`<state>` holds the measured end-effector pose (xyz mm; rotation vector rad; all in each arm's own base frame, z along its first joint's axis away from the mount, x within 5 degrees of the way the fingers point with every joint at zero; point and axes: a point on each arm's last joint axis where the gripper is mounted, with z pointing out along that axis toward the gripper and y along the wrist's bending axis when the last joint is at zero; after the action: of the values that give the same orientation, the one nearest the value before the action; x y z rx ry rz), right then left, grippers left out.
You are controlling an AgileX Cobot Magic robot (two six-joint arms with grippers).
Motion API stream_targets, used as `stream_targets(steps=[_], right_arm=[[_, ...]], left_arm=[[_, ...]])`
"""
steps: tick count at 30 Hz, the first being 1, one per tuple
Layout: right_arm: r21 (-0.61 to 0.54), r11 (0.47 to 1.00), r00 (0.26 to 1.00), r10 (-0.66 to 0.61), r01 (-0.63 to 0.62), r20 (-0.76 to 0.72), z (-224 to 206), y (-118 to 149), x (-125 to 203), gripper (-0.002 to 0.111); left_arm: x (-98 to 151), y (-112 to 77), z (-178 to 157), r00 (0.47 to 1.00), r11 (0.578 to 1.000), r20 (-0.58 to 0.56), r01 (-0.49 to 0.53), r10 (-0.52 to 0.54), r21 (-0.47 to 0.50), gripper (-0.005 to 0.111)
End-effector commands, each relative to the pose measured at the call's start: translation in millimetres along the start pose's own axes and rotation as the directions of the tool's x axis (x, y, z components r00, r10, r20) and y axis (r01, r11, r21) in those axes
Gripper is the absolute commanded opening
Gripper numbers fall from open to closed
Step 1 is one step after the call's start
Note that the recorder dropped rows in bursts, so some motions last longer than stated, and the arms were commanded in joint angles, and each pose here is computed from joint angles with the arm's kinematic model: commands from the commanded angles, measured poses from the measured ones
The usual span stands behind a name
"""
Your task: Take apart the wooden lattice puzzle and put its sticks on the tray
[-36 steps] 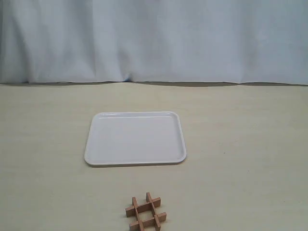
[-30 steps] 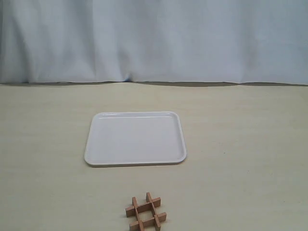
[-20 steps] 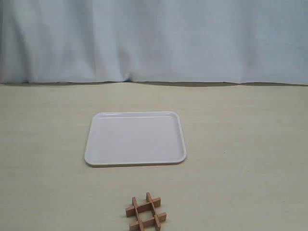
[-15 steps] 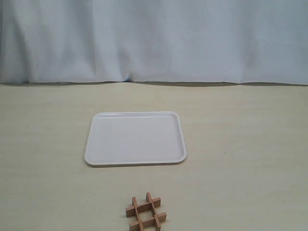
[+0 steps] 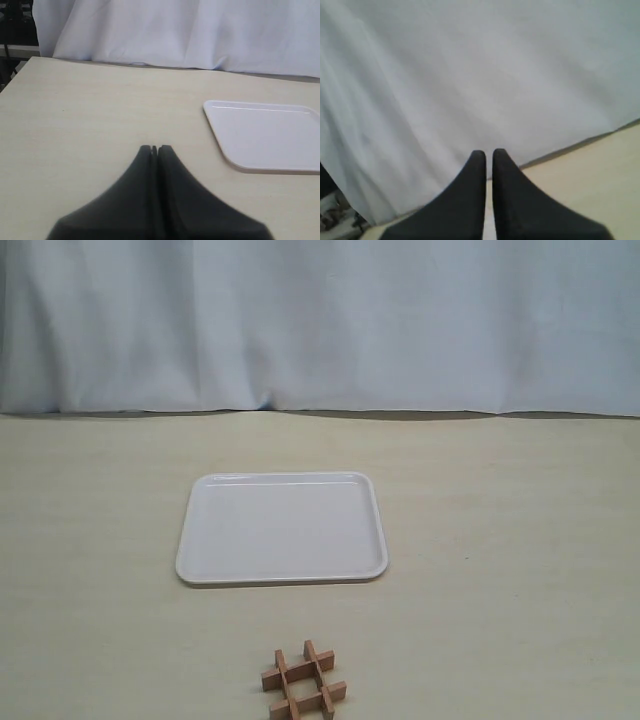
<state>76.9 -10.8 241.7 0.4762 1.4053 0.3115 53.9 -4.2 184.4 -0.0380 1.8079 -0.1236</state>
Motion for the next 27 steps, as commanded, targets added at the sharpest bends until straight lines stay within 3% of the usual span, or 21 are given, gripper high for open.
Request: stream_targets(steps=[1,3,5,9,12,16,20,27], right_arm=[[0.048,0.982,0.954,-0.163,0.181,-0.253,38.9,18.2,-22.3,0.004],[0.032,0.961,0.873,-0.234,0.274,-0.428,61.1,26.2,-28.5,0.004],[-0.001,0.945,0.737,-0.256,0.328,-0.625,84.9,33.1,-30.5,0.004],[-0.003,0.953,0.464,-0.150,0.303,-0.873,122.4,37.8,-22.3,0.004],[-0.023,0.963,0.286,-0.103,0.270,-0.953,138.4,41.5,6.4,0.004],[-0.178,0.934,0.036,-0.198,0.309,-0.980,147.2,63.2,75.7,0.004],[-0.345,0.888,-0.109,-0.328,0.303,-0.938,153.2,97.5,127.8,0.004],[-0.423,0.867,-0.150,-0.396,0.262,-0.906,168.3,155.8,146.5,0.004]], left_arm=[[-0.1,0.1,0.0,1.000,1.000,0.005,-0.003,0.003,0.000,0.000],[-0.1,0.1,0.0,1.000,1.000,0.005,-0.003,0.003,0.000,0.000],[-0.1,0.1,0.0,1.000,1.000,0.005,-0.003,0.003,0.000,0.000],[-0.1,0.1,0.0,1.000,1.000,0.005,-0.003,0.003,0.000,0.000],[-0.1,0.1,0.0,1.000,1.000,0.005,-0.003,0.003,0.000,0.000],[-0.1,0.1,0.0,1.000,1.000,0.005,-0.003,0.003,0.000,0.000],[-0.1,0.1,0.0,1.000,1.000,0.005,-0.003,0.003,0.000,0.000],[-0.5,0.1,0.0,1.000,1.000,0.009,-0.003,0.003,0.000,0.000]])
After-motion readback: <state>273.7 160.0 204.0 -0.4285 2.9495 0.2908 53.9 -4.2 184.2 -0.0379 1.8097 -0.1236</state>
